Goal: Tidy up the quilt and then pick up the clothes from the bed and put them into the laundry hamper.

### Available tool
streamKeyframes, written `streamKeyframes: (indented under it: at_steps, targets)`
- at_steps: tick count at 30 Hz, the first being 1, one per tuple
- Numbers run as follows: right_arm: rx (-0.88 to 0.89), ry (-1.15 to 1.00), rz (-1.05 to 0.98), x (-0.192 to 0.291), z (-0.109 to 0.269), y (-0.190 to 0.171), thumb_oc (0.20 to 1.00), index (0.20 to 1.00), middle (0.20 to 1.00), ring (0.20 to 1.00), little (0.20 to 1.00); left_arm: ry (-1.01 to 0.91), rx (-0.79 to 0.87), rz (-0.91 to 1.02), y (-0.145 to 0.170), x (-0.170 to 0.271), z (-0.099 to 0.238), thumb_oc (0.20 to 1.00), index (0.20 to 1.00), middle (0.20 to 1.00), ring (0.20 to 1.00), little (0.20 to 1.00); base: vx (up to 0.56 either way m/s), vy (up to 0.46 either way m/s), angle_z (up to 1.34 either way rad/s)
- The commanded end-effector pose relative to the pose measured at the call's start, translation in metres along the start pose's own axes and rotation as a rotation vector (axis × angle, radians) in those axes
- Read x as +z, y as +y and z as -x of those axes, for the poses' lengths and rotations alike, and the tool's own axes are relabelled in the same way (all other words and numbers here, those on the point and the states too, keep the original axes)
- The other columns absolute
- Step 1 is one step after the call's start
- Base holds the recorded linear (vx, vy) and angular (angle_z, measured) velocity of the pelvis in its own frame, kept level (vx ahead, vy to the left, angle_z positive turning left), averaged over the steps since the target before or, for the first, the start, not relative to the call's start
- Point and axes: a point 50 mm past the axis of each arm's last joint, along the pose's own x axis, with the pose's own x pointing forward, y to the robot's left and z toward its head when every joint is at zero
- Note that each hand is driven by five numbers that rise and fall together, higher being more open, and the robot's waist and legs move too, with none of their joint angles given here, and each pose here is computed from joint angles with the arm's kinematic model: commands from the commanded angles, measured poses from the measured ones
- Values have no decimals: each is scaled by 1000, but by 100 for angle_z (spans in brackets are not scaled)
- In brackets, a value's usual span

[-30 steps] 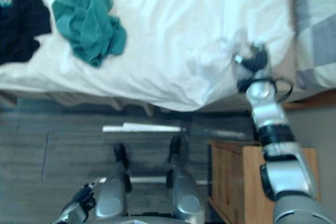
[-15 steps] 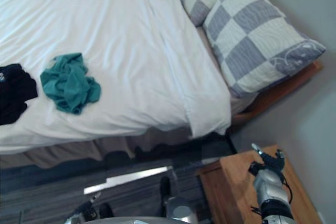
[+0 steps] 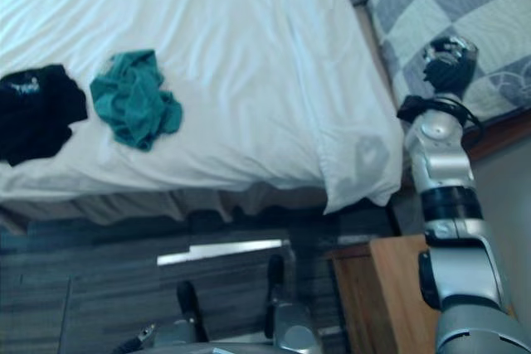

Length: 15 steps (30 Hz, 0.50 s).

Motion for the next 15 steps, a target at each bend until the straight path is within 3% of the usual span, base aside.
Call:
streamKeyframes:
  at_steps: [1,7,8,10,11,13,14,15]
  targets:
    - [-6,-39,-16,19,-11,7,200,200,200,200,200,-93,-30,-6,-15,30,-3,1000,1000,1000,1000,1000,-72,-26,28]
    - [56,296,36,-75,24,19,200,200,200,200,200,-140,-106,-18,-41,45,-3,1000,1000,1000,1000,1000,-88,-27,24]
    - [69,449,36,-119,58,21,200,200,200,200,200,-134,-116,-10,-49,46,-3,1000,1000,1000,1000,1000,-65,4,26]
    - [61,510,24,-136,74,20,200,200,200,200,200,-133,-116,-3,-51,47,-3,1000,1000,1000,1000,1000,-25,38,6]
    - [26,669,-17,-174,115,13,200,200,200,200,200,-122,-117,8,-56,48,-3,1000,1000,1000,1000,1000,14,93,-3]
    - [-8,820,-70,-206,163,8,200,200,200,200,200,-103,-111,10,-60,43,-3,1000,1000,1000,1000,1000,42,102,2]
    - [-8,821,-70,-206,163,8,200,200,200,200,200,-103,-110,10,-59,43,-3,1000,1000,1000,1000,1000,80,149,2]
    - [1,952,-54,-230,213,0,200,200,200,200,200,-78,-89,1,-55,34,-3,1000,1000,1000,1000,1000,95,173,-3]
